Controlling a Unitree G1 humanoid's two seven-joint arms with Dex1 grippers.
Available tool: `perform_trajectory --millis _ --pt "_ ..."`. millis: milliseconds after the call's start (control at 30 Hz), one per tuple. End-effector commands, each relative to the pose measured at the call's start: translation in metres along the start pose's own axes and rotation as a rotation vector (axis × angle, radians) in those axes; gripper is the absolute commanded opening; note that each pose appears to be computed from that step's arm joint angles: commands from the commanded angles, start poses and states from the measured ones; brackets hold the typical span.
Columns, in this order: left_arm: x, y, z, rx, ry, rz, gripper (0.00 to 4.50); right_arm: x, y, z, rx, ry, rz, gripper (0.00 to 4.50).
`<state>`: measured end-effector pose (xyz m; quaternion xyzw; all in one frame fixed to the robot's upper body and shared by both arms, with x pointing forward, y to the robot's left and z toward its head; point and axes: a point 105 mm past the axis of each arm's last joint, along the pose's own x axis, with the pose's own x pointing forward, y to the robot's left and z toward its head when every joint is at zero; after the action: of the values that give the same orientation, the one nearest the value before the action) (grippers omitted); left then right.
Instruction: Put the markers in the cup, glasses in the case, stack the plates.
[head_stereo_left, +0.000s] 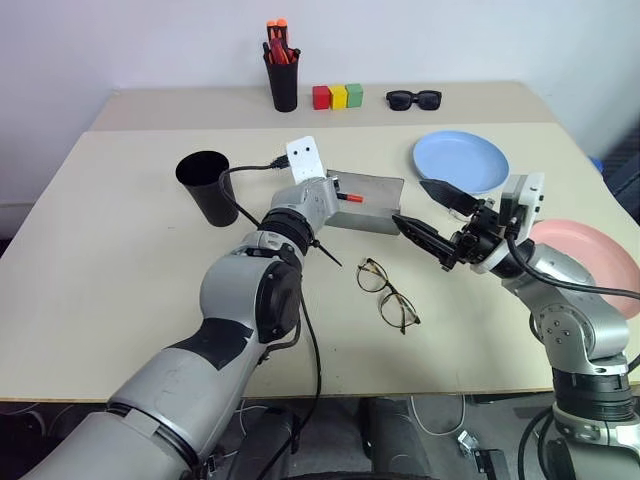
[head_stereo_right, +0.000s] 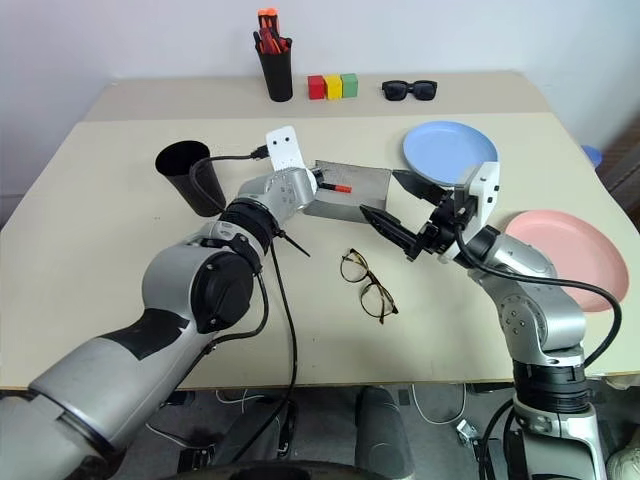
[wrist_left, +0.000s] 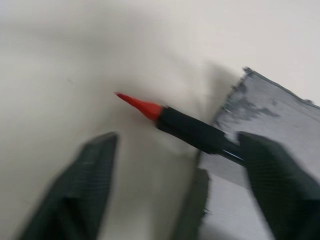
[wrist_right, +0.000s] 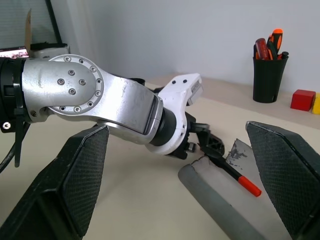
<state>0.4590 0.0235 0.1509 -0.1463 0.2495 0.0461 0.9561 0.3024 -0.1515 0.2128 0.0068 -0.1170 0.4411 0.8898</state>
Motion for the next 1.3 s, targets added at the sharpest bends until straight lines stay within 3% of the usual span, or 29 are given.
perform_trajectory --millis 33,67,100,333,500,667,767,933,1300 --pt "-0.004 -0.004 0.014 -0.005 -0.046 -0.012 1.61 -0.001 0.004 0.016 -0.050 -0.034 0.021 4.50" --pt "-0.003 -0.003 0.015 -0.017 -0.047 -0.016 0.96 -0.001 0.004 0.016 -0.049 -0.034 0.022 4.50" --pt "-0.003 -0.002 0.015 -0.014 -0.049 -0.011 0.60 -0.001 0.004 0.016 -0.050 -0.033 0.023 4.50" --pt "-0.003 -0.002 0.013 0.120 -0.046 -0.014 0.60 0.000 0.003 0.016 -0.052 -0.028 0.027 4.50" --pt "-0.006 -0.016 0.015 0.181 -0.022 -0.162 0.60 0.000 0.004 0.013 -0.048 -0.024 0.028 4.50" --pt "-0.016 -0.035 0.048 0.189 -0.241 -0.449 0.60 0.002 0.004 0.012 -0.048 -0.026 0.032 4.50" --pt "-0.014 -0.031 0.049 0.216 -0.242 -0.420 1.37 0.002 0.004 0.012 -0.047 -0.026 0.035 4.50" --pt "-0.013 -0.029 0.041 0.293 -0.183 -0.395 3.81 0.002 0.004 0.012 -0.041 -0.027 0.039 4.50" --pt "-0.012 -0.029 0.003 0.436 -0.006 -0.419 3.81 -0.006 -0.008 0.008 -0.094 0.018 -0.008 4.50"
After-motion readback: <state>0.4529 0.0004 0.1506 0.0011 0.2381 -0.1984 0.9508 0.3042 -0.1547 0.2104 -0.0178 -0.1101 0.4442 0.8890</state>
